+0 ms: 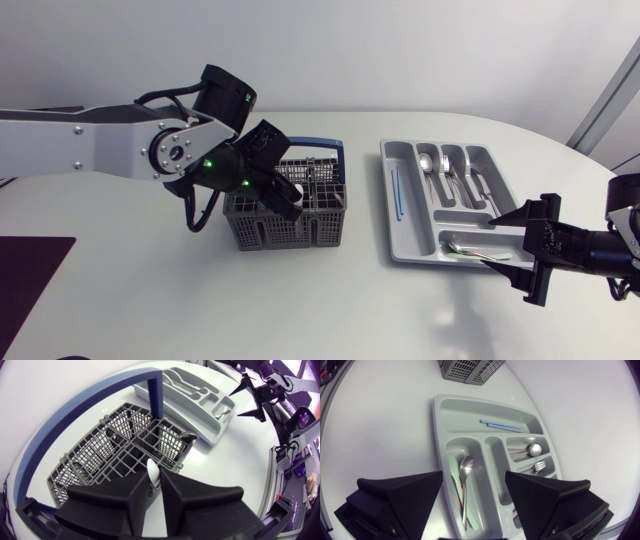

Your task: Unload the cutlery basket into the drawer organizer.

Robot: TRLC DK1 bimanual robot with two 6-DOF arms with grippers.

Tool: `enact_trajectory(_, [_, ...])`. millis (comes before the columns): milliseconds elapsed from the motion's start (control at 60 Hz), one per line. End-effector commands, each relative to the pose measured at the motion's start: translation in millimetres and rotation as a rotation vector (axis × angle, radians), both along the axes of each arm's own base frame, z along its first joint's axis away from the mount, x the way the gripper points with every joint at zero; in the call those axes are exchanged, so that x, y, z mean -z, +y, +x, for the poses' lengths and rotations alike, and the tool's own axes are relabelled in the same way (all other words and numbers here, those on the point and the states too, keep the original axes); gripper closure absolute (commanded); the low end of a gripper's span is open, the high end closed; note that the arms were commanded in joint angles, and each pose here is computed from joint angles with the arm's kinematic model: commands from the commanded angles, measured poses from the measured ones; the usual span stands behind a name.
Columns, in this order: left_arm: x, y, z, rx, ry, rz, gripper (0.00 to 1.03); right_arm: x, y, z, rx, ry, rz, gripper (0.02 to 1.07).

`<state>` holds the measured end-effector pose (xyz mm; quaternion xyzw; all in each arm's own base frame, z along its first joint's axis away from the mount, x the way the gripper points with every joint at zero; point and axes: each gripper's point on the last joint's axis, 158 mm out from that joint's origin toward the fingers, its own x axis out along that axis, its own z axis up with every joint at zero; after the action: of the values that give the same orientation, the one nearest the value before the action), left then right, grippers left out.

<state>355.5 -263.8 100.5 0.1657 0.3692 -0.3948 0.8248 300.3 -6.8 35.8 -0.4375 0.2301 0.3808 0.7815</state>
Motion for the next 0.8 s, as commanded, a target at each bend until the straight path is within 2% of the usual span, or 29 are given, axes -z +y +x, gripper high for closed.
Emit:
enact_trajectory(0, [0, 4, -7, -0.018, 0.004, -0.014, 0.90, 6, 5, -11, 0.006, 0.030, 0.026, 0.17])
enact_trajectory(150, [-6, 7, -7, -0.041, 0.000, -0.037, 0.90, 6, 4, -11, 0.007, 0.028, 0.026, 0.17])
enact_trajectory(500, [-33, 8, -13, -0.030, 0.013, -0.164, 0.91, 1, 4, -10, 0.012, 0.016, 0.024, 0.17])
enact_trajectory(617, [-38, 6, -16, -0.009, -0.003, -0.171, 0.91, 0, 5, -10, 0.011, 0.017, 0.024, 0.17])
enact_trajectory(700, [-38, 5, -15, 0.038, -0.035, -0.140, 0.91, 1, 5, -11, 0.012, 0.020, 0.027, 0.17])
enact_trajectory(733, [-39, 4, -16, 0.056, -0.049, -0.129, 0.88, 2, 5, -12, 0.012, 0.022, 0.026, 0.17])
enact_trajectory(783, [-40, 4, -18, 0.092, -0.060, -0.102, 0.76, 3, 5, -13, 0.010, 0.024, 0.026, 0.17])
